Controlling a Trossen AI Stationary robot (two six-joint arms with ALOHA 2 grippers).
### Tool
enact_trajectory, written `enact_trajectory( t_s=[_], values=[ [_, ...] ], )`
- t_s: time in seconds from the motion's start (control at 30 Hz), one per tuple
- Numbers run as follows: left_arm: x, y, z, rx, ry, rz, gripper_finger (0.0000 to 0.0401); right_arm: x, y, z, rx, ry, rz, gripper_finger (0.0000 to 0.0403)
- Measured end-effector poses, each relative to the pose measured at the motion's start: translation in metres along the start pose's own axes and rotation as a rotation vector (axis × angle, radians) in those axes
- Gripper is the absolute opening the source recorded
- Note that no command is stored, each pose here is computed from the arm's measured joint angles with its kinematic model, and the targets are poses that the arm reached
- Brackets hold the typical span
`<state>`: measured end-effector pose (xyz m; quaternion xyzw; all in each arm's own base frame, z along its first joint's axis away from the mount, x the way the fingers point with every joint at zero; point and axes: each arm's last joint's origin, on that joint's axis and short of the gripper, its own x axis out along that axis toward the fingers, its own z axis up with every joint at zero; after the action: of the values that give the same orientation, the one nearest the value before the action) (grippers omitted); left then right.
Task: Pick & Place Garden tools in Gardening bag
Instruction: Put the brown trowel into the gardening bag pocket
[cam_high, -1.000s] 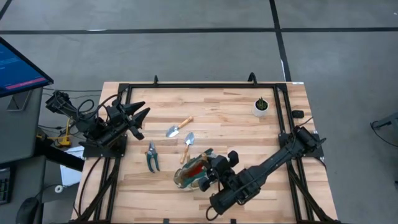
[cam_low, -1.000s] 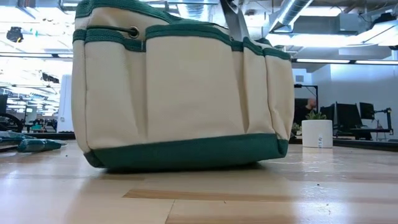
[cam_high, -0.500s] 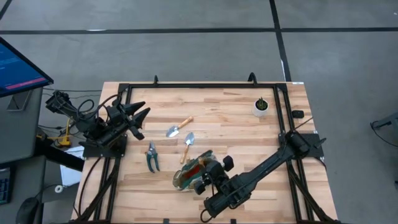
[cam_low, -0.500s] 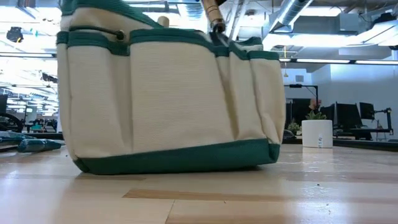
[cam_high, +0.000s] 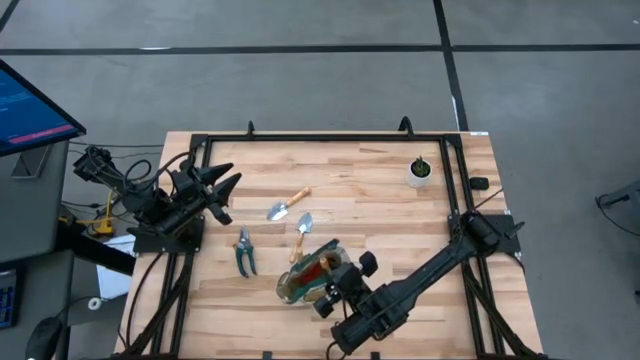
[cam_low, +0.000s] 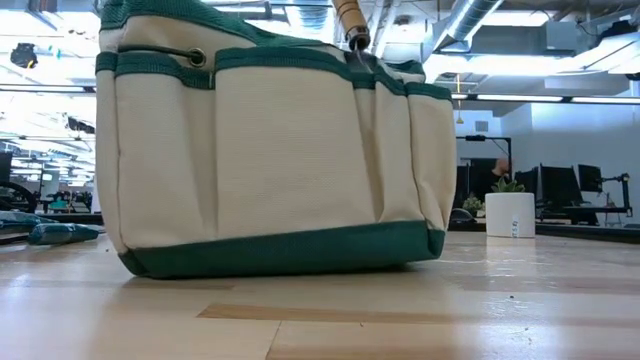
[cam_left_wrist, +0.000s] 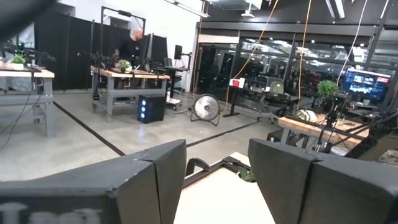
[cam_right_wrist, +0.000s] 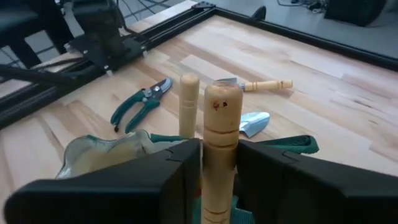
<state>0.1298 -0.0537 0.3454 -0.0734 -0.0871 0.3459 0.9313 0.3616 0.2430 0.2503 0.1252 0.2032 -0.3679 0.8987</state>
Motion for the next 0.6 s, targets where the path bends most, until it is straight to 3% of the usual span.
enact_trajectory(
  t_s=[0.33, 0.6],
  values=[
    [0.000, 0.000, 0.000, 0.003, 0.000, -0.001, 0.0164, -0.012, 0.002, -0.005, -0.011, 0.007, 0.033, 0.0168],
    [0.000, 0.000, 0.000, 0.002, -0.001, -0.004, 0.0164, -0.040, -0.005, 0.020, 0.001, 0.003, 0.112, 0.0185]
  ],
)
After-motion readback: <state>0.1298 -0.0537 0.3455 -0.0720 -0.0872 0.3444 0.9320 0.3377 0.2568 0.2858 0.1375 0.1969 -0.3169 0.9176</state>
